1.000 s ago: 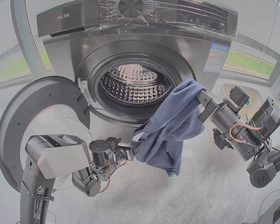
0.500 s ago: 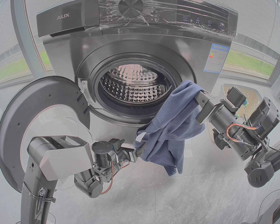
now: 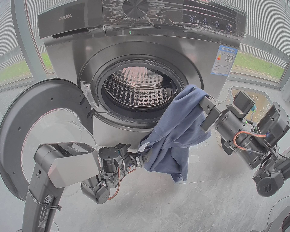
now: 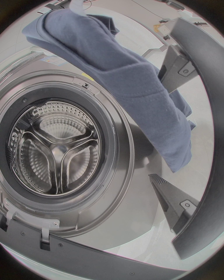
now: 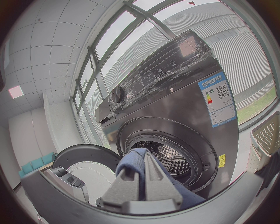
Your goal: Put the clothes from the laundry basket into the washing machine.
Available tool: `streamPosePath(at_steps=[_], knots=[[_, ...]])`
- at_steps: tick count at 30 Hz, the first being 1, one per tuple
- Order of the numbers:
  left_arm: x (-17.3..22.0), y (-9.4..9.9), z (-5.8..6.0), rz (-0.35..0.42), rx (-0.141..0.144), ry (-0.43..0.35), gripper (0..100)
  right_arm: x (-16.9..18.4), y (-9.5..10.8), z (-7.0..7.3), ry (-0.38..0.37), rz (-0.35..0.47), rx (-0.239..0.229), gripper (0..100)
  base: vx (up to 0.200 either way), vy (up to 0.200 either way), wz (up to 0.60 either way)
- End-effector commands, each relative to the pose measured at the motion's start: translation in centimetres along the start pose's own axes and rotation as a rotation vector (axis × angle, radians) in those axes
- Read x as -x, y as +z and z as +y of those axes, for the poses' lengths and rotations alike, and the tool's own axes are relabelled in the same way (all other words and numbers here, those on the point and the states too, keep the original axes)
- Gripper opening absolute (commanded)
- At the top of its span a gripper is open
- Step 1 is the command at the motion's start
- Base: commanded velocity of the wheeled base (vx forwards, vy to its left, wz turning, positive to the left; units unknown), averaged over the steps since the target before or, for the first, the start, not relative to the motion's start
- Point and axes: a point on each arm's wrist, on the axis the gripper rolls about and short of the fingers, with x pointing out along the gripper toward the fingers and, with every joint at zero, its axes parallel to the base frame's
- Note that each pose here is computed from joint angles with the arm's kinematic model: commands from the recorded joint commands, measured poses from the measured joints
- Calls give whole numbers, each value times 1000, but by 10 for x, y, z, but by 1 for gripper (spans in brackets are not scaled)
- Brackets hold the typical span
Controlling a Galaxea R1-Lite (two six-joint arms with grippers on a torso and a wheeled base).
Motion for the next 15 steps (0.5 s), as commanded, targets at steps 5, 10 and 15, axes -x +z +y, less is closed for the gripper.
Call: streamPosePath(at_steps=[5,10,15], knots=[[-4,-4,6,-9,2,9,0,0,0,0,2,-1,-1,0,0,0,0],[-6,-2,5,-19,2,8,0,0,0,0,2,-1,-3,0,0,0,0],[-3,19,2,-64,4,4,0,1,0,0,0,2,-2,0,0,0,0]])
